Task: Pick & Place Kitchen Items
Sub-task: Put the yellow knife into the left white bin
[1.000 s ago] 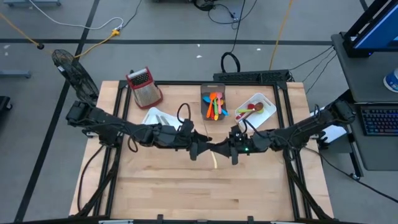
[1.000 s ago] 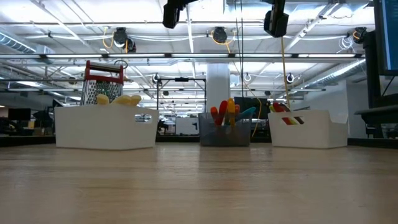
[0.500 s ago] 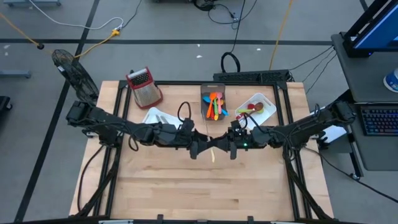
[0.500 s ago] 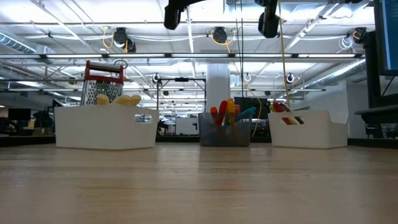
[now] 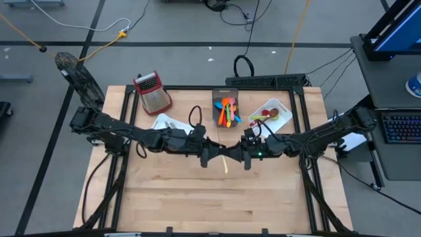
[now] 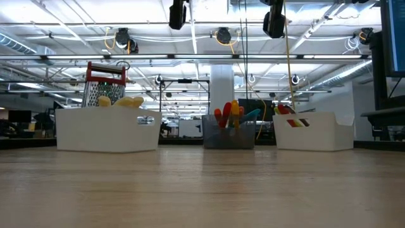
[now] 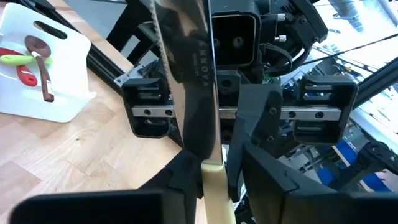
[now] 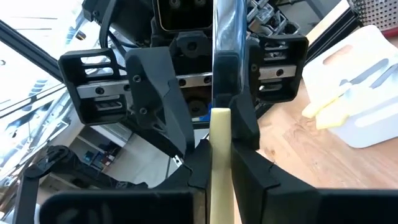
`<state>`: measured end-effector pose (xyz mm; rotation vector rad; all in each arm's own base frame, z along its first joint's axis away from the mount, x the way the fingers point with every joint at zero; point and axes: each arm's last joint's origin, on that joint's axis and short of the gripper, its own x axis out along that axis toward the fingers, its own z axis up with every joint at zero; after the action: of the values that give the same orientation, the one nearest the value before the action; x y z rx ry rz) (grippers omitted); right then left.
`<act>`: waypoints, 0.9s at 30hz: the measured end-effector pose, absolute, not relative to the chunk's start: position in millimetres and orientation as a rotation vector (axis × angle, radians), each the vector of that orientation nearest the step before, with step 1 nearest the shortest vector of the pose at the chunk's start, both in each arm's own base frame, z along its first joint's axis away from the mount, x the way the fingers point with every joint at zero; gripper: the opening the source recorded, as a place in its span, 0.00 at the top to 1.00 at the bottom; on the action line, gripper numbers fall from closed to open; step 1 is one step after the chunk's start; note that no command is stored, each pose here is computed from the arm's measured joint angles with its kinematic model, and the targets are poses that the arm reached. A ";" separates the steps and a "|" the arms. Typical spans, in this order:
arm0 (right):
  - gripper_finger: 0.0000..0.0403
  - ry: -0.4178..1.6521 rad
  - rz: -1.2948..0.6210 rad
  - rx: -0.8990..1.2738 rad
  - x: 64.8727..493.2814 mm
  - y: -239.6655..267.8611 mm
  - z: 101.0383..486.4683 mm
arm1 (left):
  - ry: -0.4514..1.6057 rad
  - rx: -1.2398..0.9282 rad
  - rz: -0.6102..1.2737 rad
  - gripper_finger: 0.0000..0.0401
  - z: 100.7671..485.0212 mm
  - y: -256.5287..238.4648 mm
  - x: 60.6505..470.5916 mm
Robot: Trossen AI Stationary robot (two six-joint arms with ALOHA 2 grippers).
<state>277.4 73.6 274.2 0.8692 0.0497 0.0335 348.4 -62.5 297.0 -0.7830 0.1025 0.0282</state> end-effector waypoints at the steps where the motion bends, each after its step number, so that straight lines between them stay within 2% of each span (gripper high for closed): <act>1: 0.93 0.051 0.036 0.869 277.4 73.7 274.1 | 0.099 -0.776 0.026 0.76 297.4 -62.5 348.5; 8: 0.99 0.062 0.062 0.869 277.6 74.9 274.0 | 0.038 -0.744 0.022 0.88 302.8 -60.6 349.1; 12: 0.99 0.057 0.069 0.861 277.0 76.0 275.1 | 0.036 -0.732 0.016 0.98 303.2 -61.0 349.1; 23: 1.00 0.071 0.060 0.833 277.0 76.1 273.3 | 0.128 -0.700 0.130 1.00 291.1 -50.4 349.3; 27: 1.00 0.091 0.077 0.801 276.3 78.4 272.1 | 0.190 -0.712 0.056 0.96 288.2 -48.6 349.6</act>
<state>276.3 78.4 272.1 0.8009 0.0908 0.0768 349.6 -48.6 288.2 -0.7120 0.1896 0.0556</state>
